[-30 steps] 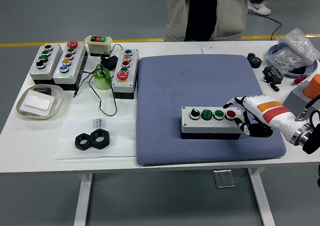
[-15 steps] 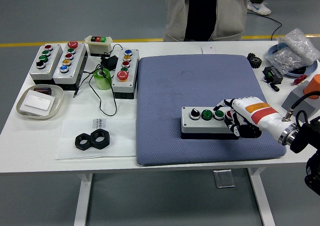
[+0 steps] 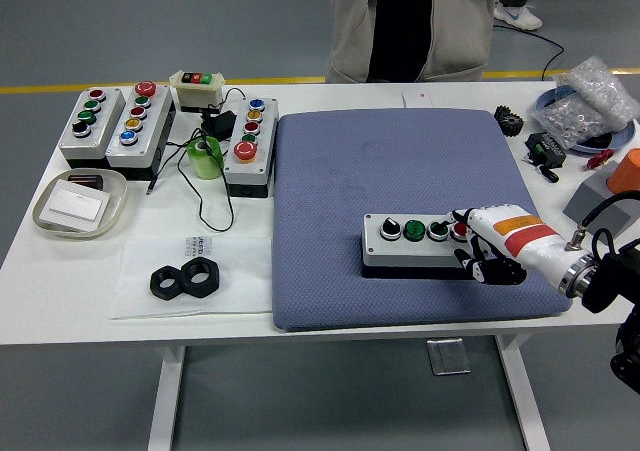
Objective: Pick up the button,place it on the desk,press the button,press the button
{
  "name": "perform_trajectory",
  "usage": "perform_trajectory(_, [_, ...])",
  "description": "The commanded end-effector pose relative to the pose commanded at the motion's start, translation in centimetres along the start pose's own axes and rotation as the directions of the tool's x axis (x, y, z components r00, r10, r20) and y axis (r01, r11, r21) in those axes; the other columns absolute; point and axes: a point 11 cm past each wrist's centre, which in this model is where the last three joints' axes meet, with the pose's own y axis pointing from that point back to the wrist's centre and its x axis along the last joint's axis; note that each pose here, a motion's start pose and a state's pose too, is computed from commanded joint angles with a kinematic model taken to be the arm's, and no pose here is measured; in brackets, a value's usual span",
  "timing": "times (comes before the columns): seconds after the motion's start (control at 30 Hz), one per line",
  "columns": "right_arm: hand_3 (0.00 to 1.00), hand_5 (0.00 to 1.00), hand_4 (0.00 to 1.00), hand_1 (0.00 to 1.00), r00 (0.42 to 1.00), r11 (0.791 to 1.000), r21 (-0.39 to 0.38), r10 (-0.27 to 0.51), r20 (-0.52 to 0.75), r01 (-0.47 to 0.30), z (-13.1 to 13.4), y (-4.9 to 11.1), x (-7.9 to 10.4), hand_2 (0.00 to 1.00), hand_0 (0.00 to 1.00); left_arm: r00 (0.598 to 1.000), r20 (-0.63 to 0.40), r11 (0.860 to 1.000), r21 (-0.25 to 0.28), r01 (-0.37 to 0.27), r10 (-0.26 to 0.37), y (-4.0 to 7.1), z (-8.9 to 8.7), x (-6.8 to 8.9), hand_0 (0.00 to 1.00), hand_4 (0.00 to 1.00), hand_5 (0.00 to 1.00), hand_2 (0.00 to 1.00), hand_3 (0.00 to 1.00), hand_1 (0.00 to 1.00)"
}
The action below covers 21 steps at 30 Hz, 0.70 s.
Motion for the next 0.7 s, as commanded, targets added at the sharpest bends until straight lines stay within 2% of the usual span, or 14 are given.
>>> perform_trajectory(0.37, [0.725, 0.002, 0.51, 0.056, 1.0, 1.0, 0.0, -0.021, -0.013, 0.021, -0.1, -0.1, -0.4, 0.174, 0.273, 1.0, -0.001, 1.0, -0.003, 0.0, 0.0, 0.0, 0.1, 0.0, 0.741, 0.624, 0.998, 0.855, 0.824, 0.825])
perform_trajectory(0.5, [0.726, 0.002, 0.51, 0.055, 1.0, 1.0, 0.003, 0.011, -0.009, -0.011, -0.2, 0.0, 0.5, 0.173, 0.272, 1.0, -0.001, 1.0, -0.003, 0.0, 0.0, 0.0, 0.1, 0.0, 0.738, 0.622, 0.998, 0.856, 0.824, 0.825])
perform_trajectory(0.7, [0.728, 0.002, 0.51, 0.055, 0.996, 0.996, 0.018, 0.091, -0.001, -0.091, -0.6, 0.5, 3.0, 0.173, 0.273, 1.0, -0.001, 1.0, -0.001, -0.001, 0.001, 0.0, 0.0, 0.1, 0.737, 0.623, 0.998, 0.855, 0.824, 0.825])
